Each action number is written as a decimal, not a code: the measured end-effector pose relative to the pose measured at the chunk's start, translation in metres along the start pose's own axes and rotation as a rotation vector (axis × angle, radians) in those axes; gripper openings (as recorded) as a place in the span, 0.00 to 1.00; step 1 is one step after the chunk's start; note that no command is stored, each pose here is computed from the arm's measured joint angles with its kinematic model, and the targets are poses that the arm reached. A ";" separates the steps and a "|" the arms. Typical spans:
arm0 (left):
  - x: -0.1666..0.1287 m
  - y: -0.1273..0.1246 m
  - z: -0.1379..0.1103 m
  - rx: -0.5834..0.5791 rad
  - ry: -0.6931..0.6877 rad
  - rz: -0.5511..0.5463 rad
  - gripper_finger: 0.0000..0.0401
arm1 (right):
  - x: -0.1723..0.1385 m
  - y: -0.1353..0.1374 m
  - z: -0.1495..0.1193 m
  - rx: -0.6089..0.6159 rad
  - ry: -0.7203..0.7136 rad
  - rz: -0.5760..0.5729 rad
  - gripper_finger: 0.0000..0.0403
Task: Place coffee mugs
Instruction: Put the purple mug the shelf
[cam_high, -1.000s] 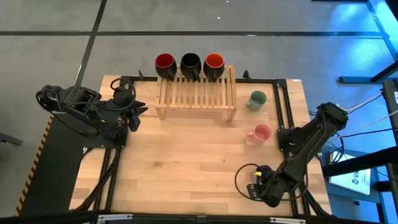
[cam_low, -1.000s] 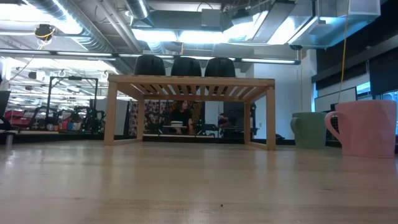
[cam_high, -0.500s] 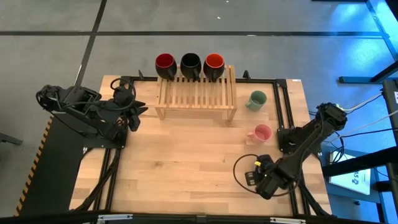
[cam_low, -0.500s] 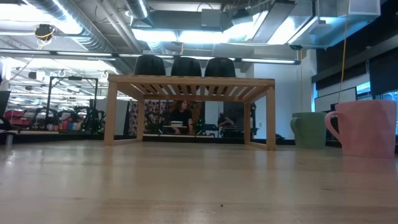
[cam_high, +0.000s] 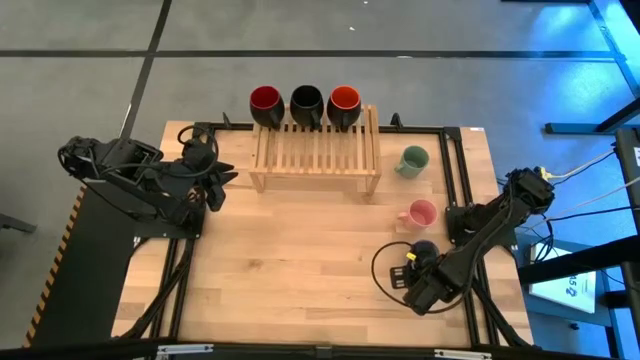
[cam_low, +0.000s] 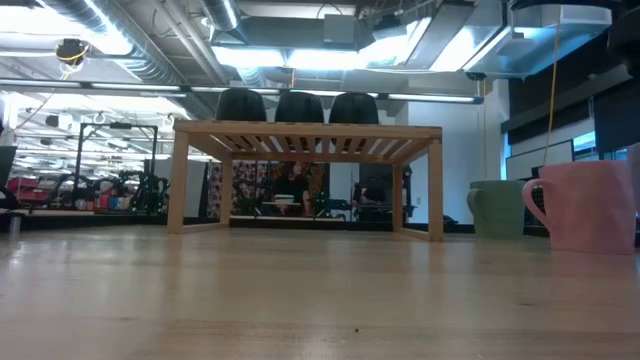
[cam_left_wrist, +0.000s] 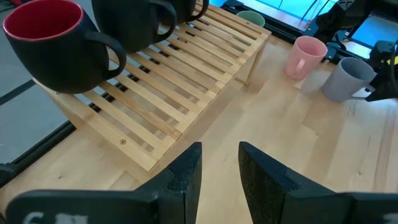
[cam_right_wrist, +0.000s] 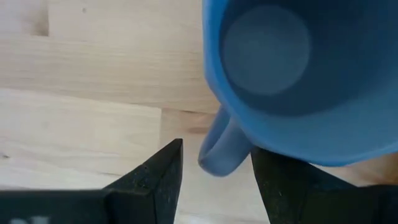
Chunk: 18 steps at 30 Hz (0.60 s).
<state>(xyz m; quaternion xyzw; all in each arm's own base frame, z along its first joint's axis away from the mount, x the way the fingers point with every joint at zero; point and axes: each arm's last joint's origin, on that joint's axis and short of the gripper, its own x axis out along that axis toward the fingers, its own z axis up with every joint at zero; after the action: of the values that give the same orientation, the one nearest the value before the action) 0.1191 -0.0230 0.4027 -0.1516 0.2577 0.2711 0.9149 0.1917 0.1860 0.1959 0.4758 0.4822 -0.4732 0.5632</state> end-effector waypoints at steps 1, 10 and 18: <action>0.000 0.000 0.000 0.004 0.000 0.000 0.25 | 0.001 0.000 0.000 0.001 -0.004 -0.004 0.44; 0.000 0.000 0.000 0.023 0.000 0.000 0.25 | 0.001 -0.002 0.003 0.003 -0.036 -0.030 0.21; 0.000 0.000 0.000 0.024 0.000 0.000 0.25 | 0.001 -0.002 0.003 -0.017 -0.039 -0.028 0.06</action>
<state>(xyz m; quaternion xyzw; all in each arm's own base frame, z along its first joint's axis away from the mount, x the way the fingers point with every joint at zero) 0.1191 -0.0230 0.4028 -0.1407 0.2608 0.2680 0.9167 0.1902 0.1824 0.1948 0.4548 0.4817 -0.4863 0.5698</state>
